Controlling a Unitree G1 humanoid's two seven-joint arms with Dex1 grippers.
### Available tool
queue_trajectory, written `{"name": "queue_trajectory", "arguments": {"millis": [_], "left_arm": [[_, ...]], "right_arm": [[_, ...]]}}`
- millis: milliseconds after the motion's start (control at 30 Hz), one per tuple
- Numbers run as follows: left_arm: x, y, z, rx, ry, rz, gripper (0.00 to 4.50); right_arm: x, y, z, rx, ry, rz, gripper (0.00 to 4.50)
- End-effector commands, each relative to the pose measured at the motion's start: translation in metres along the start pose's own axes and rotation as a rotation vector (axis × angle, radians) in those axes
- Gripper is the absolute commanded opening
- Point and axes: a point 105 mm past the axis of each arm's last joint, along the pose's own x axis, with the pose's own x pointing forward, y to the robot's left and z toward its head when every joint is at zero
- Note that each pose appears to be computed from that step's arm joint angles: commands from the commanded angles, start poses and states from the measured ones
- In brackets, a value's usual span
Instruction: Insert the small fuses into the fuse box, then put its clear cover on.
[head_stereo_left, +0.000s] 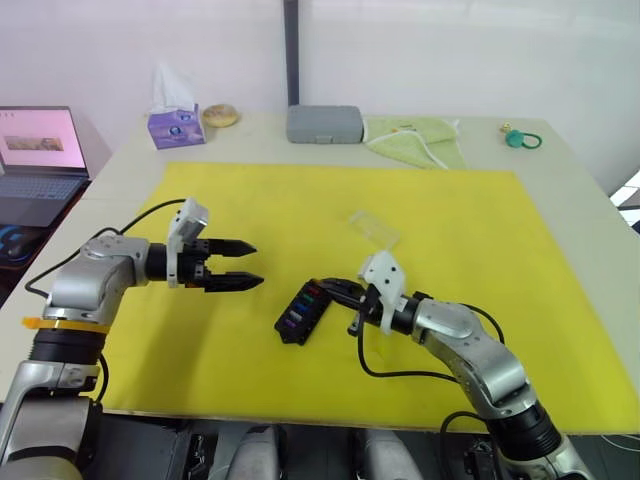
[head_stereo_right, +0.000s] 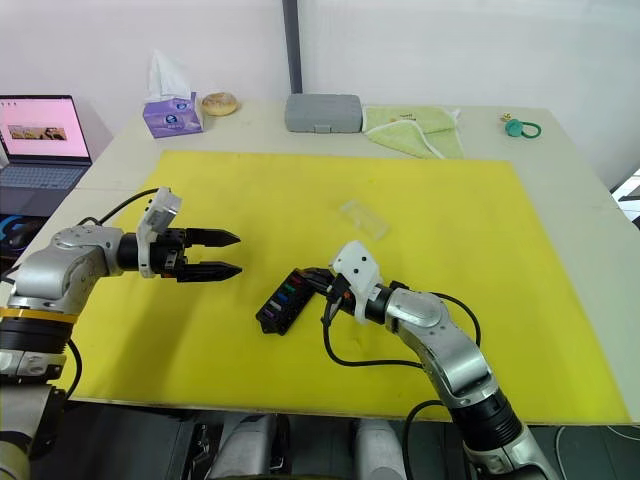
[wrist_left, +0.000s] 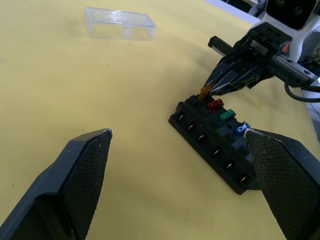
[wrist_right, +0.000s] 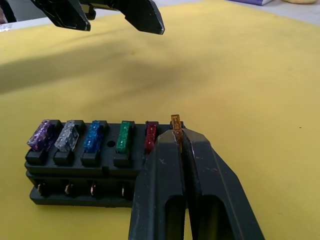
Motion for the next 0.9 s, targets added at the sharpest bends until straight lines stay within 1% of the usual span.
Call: {"name": "queue_trajectory", "arguments": {"millis": [33,300,633,900], "left_arm": [[-0.0025,-0.0011,0.0041,0.017,-0.012,0.007,4.47],[-0.0002,0.0036,0.0032,0.018,-0.019,0.031,4.47],[0.0013,0.0061,-0.0006,0.011,-0.025,0.054,4.47],[0.0012,0.0075,-0.0049,-0.002,-0.031,0.071,4.47]], "right_arm": [[0.0004,0.0032,-0.0051,0.008,0.007,0.000,0.00],[0.0020,0.0082,-0.0137,0.029,0.040,0.017,0.00],[0.0063,0.0111,-0.0128,0.024,0.054,0.028,0.00],[0.0081,0.0080,-0.0057,-0.011,0.039,0.039,0.00]]}}
